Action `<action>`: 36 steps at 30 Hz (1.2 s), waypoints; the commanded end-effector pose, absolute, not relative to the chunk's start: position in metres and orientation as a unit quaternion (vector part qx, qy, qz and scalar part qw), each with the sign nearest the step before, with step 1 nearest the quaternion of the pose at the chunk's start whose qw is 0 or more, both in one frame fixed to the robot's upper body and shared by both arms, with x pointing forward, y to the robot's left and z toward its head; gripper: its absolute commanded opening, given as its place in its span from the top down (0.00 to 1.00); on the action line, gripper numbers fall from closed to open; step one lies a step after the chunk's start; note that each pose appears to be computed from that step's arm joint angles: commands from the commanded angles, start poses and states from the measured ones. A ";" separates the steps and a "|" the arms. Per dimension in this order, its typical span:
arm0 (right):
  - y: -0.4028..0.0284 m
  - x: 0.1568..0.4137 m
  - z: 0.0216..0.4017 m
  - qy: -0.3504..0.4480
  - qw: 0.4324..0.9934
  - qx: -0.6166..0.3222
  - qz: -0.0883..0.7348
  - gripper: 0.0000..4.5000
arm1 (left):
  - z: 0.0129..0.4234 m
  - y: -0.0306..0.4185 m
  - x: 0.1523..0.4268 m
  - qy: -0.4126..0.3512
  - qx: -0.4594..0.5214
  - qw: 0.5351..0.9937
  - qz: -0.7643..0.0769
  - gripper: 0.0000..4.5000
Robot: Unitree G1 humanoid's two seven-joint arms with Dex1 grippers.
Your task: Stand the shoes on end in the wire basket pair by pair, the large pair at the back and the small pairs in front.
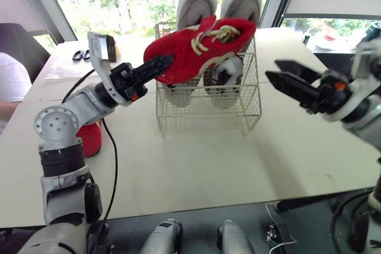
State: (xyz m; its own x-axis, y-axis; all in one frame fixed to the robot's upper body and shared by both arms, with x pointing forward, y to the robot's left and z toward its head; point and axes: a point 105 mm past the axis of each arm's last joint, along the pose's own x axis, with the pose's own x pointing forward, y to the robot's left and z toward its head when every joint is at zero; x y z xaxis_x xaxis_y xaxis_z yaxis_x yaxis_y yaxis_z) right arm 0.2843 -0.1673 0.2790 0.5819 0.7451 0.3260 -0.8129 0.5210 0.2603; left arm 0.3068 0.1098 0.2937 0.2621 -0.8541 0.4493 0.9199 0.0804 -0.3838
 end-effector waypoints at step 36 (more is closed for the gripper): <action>-0.127 0.284 0.322 -0.099 0.837 -0.134 0.520 0.92 | 0.278 0.128 0.284 0.001 -0.146 0.765 -0.627 0.01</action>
